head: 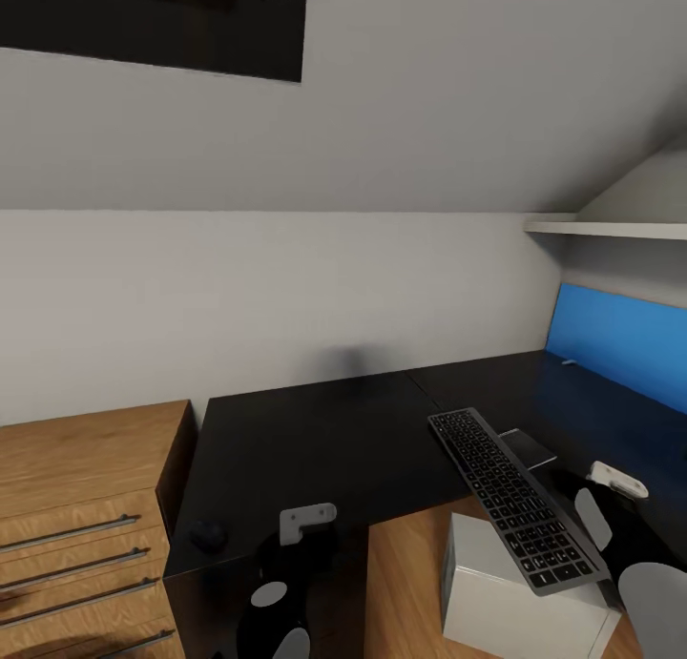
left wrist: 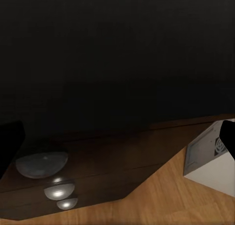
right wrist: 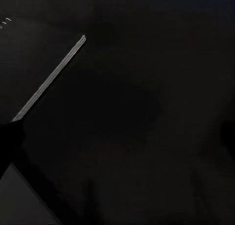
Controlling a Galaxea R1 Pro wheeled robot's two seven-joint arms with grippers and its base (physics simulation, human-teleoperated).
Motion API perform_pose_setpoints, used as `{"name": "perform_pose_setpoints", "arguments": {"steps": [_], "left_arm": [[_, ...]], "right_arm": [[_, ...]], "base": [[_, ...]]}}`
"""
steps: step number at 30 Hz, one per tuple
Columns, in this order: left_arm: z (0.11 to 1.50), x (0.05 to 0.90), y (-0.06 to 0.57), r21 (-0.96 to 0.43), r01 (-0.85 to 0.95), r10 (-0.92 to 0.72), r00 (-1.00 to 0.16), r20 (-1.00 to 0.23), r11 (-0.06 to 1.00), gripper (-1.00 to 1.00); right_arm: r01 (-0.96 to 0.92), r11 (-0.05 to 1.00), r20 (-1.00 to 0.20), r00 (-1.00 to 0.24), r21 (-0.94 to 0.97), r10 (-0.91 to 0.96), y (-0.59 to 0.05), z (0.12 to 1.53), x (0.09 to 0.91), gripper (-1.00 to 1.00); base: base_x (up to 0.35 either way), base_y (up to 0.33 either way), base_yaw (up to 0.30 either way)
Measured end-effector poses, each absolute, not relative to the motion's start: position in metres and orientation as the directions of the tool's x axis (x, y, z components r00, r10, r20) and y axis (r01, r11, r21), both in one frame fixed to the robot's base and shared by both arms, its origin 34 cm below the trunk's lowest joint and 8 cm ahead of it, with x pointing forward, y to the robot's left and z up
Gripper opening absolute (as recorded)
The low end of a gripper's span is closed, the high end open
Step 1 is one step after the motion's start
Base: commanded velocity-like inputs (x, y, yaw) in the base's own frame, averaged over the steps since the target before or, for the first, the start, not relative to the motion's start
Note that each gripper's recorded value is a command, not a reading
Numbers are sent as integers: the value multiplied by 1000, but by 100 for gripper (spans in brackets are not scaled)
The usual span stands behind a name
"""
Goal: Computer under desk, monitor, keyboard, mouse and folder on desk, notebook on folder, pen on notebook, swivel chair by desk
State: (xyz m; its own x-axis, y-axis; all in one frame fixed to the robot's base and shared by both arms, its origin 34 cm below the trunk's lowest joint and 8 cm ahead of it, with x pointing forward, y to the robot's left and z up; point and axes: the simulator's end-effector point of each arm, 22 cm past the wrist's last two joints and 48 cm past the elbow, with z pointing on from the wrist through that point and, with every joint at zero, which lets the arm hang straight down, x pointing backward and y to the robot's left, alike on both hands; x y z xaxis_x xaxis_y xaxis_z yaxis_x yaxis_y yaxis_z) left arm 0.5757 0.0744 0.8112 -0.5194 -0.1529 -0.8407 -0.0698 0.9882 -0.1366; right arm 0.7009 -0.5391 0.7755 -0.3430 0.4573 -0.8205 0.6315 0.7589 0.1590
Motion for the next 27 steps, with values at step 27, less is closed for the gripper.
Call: {"name": "perform_pose_setpoints", "arguments": {"steps": [27], "left_arm": [[853, 578, 75, -135, -70, -152, -519, -841, 988, 100]], "right_arm": [[509, 831, -883, -256, 222, 393, -478, 903, 699, 100]], "base": [[0, 0, 0]]}}
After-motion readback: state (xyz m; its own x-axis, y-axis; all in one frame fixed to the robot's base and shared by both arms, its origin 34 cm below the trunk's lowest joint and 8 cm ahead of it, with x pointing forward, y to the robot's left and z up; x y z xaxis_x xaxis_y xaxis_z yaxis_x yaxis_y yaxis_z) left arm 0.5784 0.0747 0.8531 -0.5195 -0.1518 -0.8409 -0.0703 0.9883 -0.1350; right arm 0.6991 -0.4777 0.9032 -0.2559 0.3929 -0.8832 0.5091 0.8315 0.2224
